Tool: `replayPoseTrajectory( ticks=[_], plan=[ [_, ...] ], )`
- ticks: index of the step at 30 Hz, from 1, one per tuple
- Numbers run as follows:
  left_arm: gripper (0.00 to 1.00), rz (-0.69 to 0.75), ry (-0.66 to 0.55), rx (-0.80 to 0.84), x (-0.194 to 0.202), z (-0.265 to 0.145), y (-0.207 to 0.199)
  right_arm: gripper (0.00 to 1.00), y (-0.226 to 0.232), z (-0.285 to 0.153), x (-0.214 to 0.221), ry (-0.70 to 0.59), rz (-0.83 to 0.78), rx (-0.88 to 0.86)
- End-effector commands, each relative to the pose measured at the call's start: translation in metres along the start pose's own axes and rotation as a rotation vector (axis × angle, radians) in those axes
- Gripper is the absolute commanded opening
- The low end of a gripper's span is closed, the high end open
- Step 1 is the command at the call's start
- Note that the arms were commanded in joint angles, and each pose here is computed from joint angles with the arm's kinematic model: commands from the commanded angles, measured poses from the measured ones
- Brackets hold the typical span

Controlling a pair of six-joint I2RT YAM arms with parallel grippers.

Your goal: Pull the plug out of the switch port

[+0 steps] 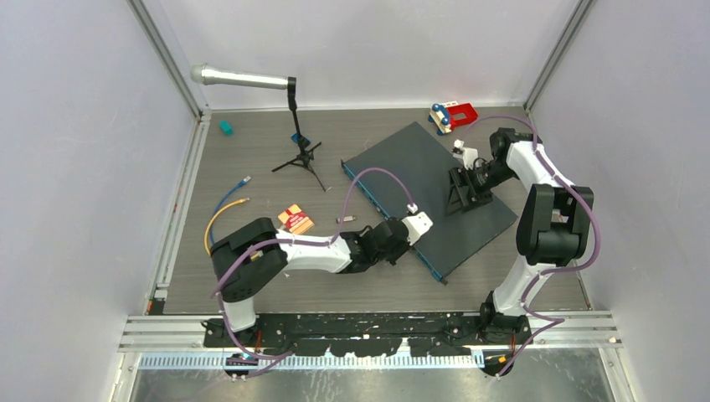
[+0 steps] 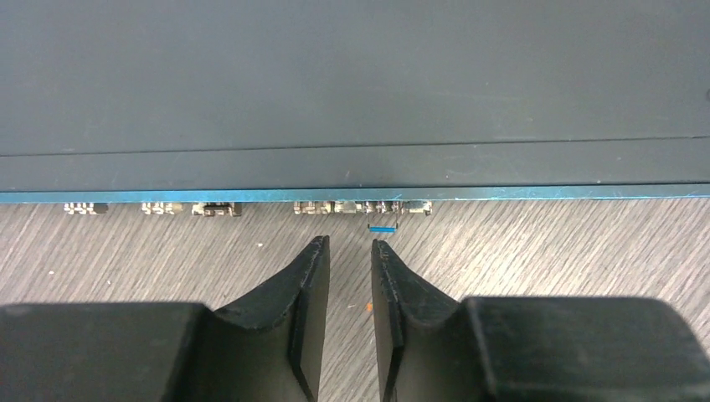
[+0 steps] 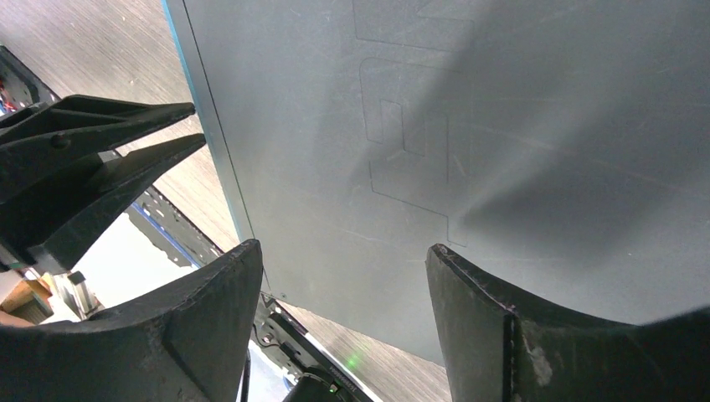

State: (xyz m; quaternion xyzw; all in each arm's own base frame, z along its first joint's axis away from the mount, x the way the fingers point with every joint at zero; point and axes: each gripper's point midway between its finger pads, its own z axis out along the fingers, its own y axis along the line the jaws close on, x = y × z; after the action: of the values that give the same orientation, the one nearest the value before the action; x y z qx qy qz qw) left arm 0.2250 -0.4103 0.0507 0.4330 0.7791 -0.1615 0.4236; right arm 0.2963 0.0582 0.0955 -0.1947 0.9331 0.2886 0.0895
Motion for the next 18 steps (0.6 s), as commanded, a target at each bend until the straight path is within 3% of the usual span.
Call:
replayPoseTrajectory(
  ticks=[1, 13, 18],
  plan=[
    [0.29, -0.025, -0.102, 0.009, -0.037, -0.014, 0.003, 0.76, 0.004, -0.004, -0.008, -0.013, -0.027, -0.006],
    [0.45, -0.078, -0.033, 0.074, -0.039, -0.003, -0.008, 0.77, 0.004, -0.004, -0.008, -0.01, -0.025, -0.006],
    [0.48, -0.096, 0.007, 0.07, -0.032, 0.004, -0.006, 0.77, 0.003, -0.004, -0.008, -0.007, -0.027, -0.009]
  ],
)
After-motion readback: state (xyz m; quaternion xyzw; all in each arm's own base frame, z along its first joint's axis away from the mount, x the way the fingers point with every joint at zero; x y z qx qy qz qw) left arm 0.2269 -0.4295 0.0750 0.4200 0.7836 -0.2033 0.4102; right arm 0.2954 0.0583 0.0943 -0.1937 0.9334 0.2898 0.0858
